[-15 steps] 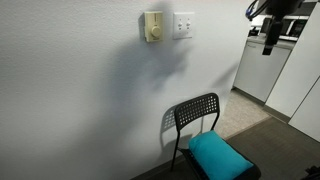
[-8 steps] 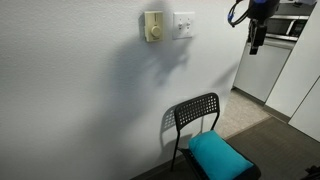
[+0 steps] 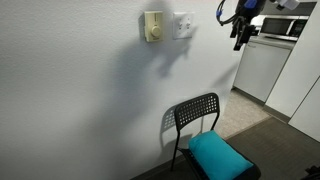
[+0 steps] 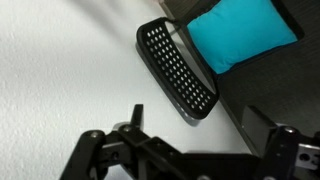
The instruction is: Turn off the light
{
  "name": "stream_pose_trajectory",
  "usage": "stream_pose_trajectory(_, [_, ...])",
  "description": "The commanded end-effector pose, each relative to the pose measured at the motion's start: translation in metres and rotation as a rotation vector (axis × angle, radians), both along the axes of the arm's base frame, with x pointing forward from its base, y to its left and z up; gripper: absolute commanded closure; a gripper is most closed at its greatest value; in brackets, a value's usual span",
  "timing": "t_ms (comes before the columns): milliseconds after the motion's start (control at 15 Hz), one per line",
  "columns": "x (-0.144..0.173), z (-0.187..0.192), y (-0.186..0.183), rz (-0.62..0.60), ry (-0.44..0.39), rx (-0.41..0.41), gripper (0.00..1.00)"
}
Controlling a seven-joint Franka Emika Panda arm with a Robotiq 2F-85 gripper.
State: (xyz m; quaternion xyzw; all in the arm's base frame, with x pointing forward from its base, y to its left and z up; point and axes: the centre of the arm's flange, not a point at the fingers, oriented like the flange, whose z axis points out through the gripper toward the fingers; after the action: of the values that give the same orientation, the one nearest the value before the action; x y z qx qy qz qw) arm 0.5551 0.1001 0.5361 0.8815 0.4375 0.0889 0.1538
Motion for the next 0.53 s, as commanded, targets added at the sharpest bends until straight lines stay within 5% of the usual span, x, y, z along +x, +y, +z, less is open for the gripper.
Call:
stream_pose_trajectory(0, [0.040, -0.006, -0.003, 0.200, -0.030, -0.020, 0.00])
stream_pose_trajectory(467, [0.093, 0.006, 0.012, 0.514, -0.130, -0.139, 0.00])
